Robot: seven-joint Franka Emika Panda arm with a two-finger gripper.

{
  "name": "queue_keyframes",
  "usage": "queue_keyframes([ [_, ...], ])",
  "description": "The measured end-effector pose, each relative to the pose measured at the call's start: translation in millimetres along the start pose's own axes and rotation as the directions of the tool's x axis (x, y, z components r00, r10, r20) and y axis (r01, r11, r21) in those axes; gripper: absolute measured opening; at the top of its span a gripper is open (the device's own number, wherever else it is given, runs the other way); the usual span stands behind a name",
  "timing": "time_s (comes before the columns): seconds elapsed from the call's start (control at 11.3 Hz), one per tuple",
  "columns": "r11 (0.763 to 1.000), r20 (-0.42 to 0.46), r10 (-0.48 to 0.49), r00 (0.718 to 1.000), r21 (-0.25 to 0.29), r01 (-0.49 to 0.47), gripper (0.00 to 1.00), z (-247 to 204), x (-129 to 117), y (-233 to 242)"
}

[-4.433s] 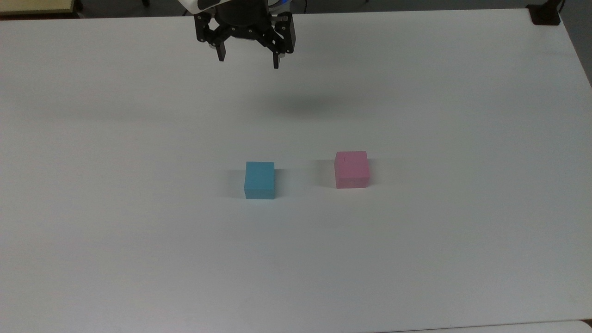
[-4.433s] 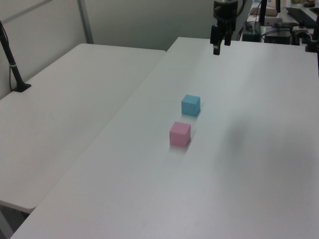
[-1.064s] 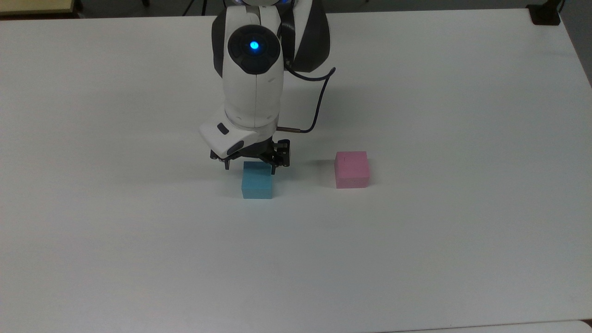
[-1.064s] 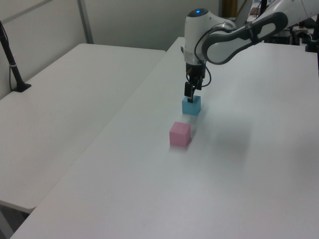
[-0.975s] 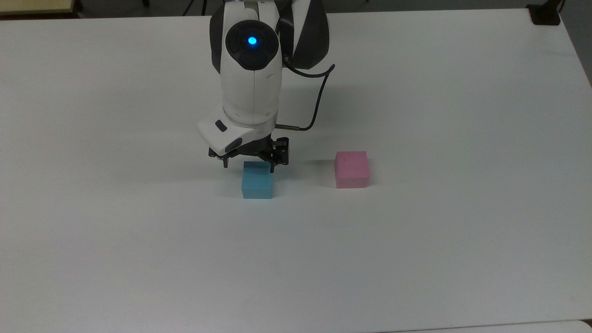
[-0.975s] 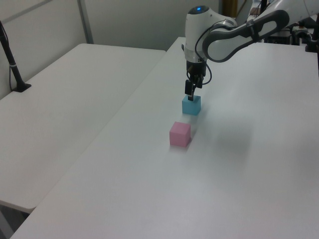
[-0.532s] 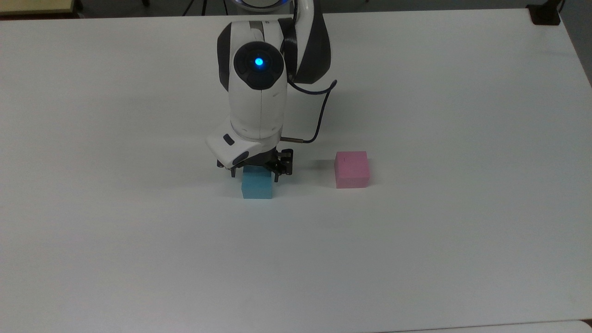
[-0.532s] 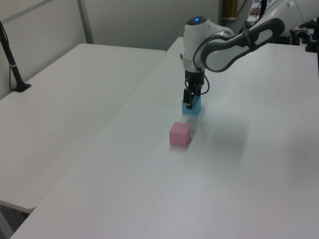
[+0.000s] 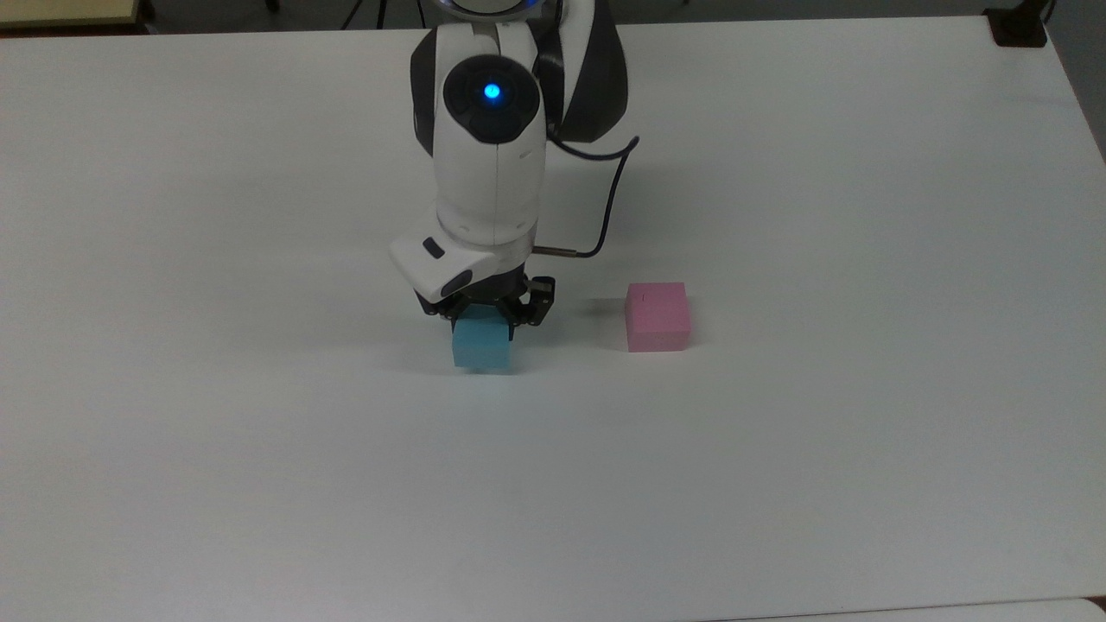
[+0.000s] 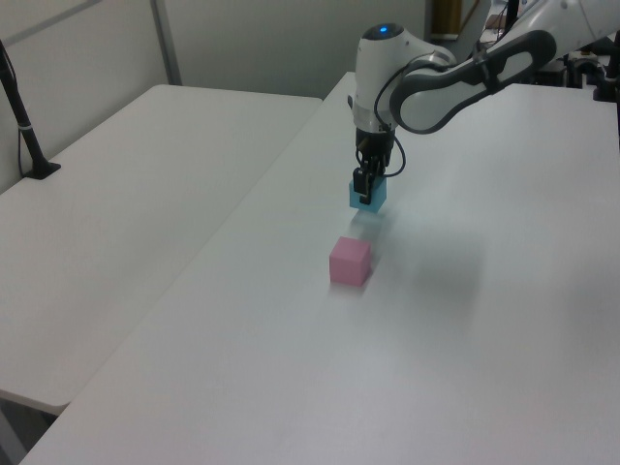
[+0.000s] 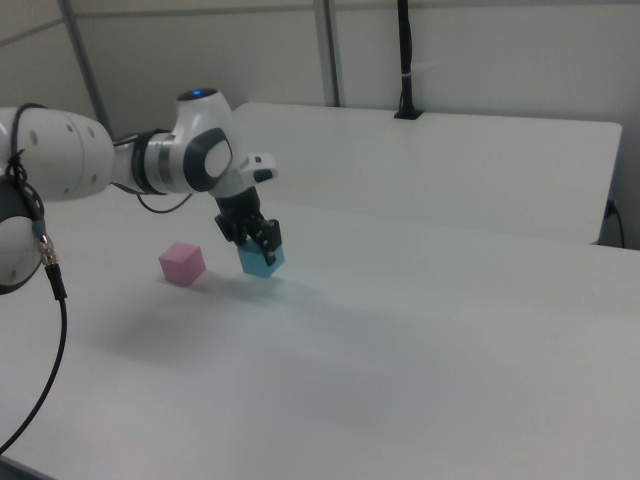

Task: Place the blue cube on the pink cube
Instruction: 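Carry the blue cube over the pink cube and lower it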

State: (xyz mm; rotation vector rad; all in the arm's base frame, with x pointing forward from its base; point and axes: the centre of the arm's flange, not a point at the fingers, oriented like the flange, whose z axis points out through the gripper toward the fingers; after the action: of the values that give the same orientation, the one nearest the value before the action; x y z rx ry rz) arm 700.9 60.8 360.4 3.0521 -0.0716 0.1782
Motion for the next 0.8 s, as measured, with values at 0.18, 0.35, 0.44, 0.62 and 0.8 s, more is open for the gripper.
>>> queue_keyframes([
  [0.18, 0.999, -0.022, -0.035, 0.999, 0.012, 0.035, 0.58, -27, -6, -35],
  [0.35, 0.999, -0.038, -0.029, 0.999, 0.025, 0.03, 0.58, -40, -17, -85],
  [0.44, 0.999, -0.04, -0.029, 0.999, 0.03, 0.03, 0.58, -43, -22, -104],
  [0.62, 0.999, -0.042, -0.024, 0.999, 0.037, 0.026, 0.58, -46, -31, -133],
  [0.8, 0.999, -0.046, -0.015, 0.999, 0.044, 0.017, 0.58, -50, -38, -156],
])
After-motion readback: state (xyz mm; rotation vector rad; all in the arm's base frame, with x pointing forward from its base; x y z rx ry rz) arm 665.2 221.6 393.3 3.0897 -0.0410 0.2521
